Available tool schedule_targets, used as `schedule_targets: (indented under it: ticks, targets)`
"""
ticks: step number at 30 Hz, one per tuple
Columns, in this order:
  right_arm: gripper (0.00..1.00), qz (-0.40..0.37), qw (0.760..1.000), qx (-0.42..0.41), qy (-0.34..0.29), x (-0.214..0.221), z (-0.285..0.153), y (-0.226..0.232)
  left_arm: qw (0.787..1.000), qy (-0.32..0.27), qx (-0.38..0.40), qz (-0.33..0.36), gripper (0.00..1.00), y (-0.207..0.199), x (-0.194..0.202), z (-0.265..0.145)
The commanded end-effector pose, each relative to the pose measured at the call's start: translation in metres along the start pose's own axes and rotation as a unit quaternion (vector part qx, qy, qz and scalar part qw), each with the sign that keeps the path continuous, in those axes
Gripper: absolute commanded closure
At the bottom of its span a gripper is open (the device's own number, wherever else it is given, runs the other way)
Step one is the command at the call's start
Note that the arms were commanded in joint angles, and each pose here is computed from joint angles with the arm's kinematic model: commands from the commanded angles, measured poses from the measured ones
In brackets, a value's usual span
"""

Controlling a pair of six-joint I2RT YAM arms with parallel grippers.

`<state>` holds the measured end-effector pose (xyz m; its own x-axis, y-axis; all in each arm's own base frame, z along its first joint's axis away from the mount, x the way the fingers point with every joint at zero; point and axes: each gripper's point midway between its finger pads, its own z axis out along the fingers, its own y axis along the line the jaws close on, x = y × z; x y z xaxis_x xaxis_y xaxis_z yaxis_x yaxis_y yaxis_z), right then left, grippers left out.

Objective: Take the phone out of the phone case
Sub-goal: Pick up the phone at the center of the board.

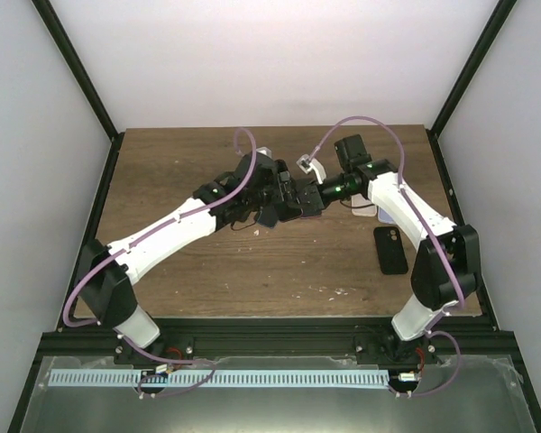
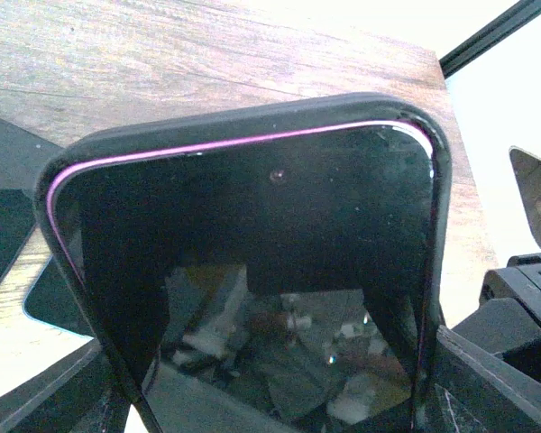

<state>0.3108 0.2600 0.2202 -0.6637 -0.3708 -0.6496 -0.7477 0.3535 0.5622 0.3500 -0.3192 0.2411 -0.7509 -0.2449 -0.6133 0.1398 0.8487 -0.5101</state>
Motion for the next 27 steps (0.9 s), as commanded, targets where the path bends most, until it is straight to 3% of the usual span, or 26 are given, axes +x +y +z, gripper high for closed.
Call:
schedule_targets:
  ticks: [1,4,7,12,18,27]
  targets:
    - [0.99,-0.016,0.999,-0.021,-0.019,-0.017,-0.004,0.013,0.998,-0.051,0.028,0.012,0.17,-0.015,-0.03,-0.016]
    - [0.99,-0.028,0.999,-0.013,-0.033,-0.021,-0.016,0.016,0.997,-0.06,0.038,0.004,0.01,0.005,-0.045,-0.023]
    - [0.99,-0.03,0.998,-0.011,-0.053,-0.021,-0.034,0.015,0.995,-0.074,0.069,-0.004,0.0,0.025,-0.062,-0.04]
    - [0.99,-0.041,0.994,-0.051,-0.083,-0.009,-0.061,0.024,0.975,-0.127,0.162,0.087,0.01,0.016,-0.06,-0.078]
    - [0.99,-0.074,0.98,-0.147,-0.109,0.005,-0.073,0.07,0.904,-0.125,0.383,0.144,0.15,-0.035,-0.024,-0.113]
    - [0.99,-0.088,0.973,-0.175,-0.123,0.009,-0.08,0.088,0.874,-0.078,0.46,0.134,0.33,-0.068,-0.01,-0.101]
